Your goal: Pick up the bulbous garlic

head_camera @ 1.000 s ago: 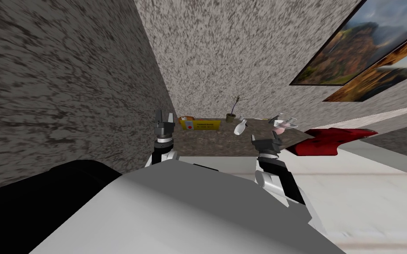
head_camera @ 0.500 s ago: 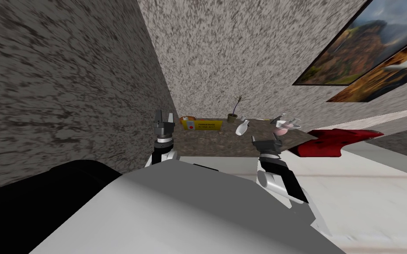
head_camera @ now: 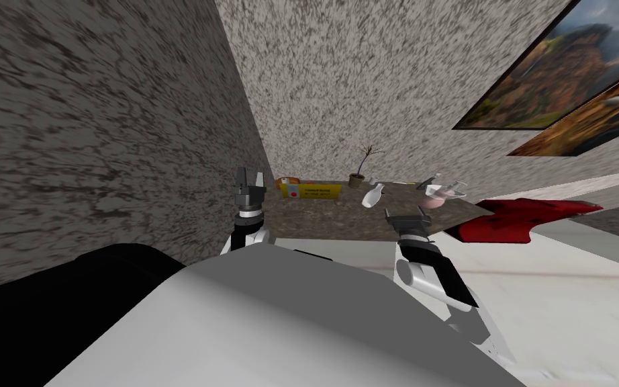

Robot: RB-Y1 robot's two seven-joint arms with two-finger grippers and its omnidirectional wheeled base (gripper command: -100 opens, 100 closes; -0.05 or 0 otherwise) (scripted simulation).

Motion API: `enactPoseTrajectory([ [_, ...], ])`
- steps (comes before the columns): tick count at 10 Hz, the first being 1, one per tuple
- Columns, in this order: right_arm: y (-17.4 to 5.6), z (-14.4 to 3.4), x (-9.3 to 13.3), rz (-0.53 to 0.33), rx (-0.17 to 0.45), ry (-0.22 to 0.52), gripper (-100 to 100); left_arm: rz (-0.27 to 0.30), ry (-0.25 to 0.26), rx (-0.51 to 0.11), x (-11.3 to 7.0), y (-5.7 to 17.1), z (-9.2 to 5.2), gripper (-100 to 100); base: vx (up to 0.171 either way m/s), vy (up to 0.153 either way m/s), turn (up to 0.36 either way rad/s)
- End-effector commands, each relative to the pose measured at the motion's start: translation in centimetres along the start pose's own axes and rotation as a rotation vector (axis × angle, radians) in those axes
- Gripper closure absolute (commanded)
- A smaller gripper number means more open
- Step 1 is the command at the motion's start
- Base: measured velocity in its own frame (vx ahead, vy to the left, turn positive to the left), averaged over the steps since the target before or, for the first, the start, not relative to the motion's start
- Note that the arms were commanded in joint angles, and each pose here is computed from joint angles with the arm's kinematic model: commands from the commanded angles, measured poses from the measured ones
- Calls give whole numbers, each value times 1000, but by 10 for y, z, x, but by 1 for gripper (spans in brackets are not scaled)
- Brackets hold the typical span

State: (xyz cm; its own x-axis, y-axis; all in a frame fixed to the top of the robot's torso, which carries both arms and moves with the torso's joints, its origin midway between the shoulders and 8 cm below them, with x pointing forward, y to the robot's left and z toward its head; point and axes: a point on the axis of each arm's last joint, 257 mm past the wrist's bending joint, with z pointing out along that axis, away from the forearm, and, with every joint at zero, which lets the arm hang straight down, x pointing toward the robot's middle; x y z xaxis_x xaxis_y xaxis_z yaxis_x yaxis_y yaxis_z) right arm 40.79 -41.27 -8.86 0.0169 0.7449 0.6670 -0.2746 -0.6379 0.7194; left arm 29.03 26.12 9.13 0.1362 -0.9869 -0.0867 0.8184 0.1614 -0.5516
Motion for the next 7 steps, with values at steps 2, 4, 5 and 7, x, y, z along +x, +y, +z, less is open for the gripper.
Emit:
enactPoseTrajectory([
  [2, -3, 3, -21, 83, 24, -53, -100, 0, 0, 0, 0, 0, 0, 0, 8, 33, 25],
  [4, -3, 3, -21, 127, 23, -54, -100, 0, 0, 0, 0, 0, 0, 0, 6, 36, 8],
  [5, -4, 6, -38, 170, 42, -101, -100, 0, 0, 0, 0, 0, 0, 0, 0, 41, 48],
  [7, -4, 6, -38, 216, 39, -102, -100, 0, 0, 0, 0, 0, 0, 0, 10, 45, 12],
])
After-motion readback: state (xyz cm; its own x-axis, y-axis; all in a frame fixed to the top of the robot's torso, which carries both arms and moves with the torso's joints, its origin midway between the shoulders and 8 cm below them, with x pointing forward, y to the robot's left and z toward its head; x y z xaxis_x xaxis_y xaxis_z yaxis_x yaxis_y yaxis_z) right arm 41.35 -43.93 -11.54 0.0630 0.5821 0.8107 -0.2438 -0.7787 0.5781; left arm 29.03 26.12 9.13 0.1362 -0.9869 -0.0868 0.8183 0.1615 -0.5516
